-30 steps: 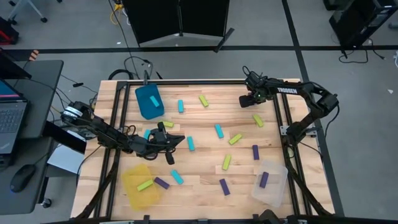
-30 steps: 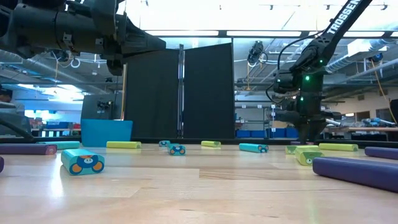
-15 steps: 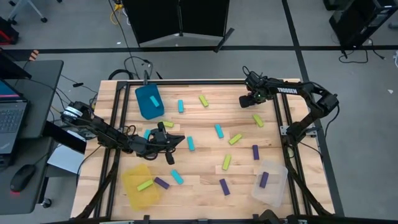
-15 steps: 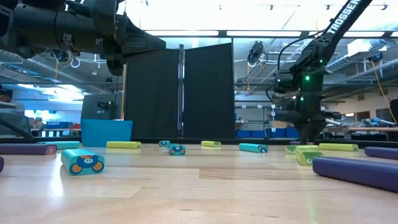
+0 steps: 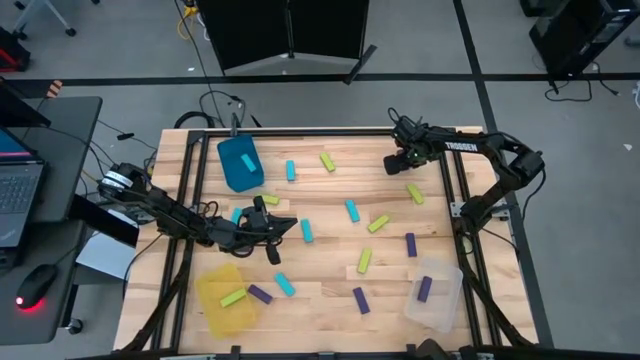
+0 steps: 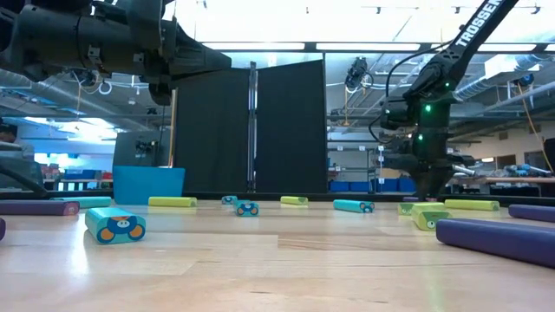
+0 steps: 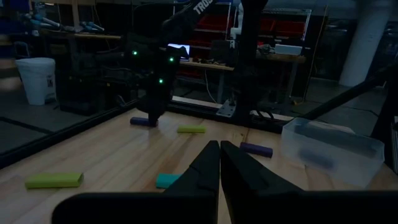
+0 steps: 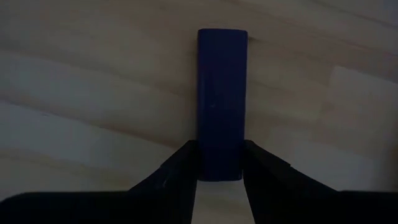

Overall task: Sort blocks
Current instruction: Put the purple block into the transparent bin

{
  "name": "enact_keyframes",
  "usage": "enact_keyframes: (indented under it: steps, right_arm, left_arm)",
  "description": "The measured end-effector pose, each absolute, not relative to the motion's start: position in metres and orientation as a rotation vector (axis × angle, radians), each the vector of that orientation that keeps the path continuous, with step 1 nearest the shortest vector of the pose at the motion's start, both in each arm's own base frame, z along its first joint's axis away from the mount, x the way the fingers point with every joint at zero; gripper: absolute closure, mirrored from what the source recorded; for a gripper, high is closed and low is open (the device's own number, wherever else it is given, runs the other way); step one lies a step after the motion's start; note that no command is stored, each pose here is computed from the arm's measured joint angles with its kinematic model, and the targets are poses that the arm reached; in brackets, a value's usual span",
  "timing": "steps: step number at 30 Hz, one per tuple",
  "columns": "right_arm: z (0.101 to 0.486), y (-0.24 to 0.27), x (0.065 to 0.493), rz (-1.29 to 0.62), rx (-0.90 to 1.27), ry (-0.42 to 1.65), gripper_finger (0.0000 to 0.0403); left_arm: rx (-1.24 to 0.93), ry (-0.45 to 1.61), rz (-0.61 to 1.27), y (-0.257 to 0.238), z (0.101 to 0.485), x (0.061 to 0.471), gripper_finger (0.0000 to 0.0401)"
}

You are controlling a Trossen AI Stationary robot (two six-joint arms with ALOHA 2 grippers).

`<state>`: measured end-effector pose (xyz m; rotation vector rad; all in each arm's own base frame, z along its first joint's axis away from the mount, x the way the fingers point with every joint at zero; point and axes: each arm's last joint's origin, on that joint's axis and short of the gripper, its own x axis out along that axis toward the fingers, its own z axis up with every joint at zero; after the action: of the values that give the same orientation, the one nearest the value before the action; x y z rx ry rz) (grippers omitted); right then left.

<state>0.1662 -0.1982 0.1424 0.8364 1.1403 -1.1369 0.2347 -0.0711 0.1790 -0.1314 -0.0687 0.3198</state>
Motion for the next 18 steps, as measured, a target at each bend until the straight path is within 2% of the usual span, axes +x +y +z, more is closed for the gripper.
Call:
enact_keyframes:
  steps: [6, 18]
  right_arm:
    - [0.146, -0.196, 0.167, -1.131, 0.83, 1.131, 0.0281]
    - [0.185, -0.179, 0.158, -1.129, 0.777, 1.035, 0.0299]
  left_arm:
    - [-0.131, -0.069, 0.32, -0.071, 0.179, 0.235, 0.0378]
    - [-0.132, -0.07, 0.321, -0.071, 0.179, 0.235, 0.0378]
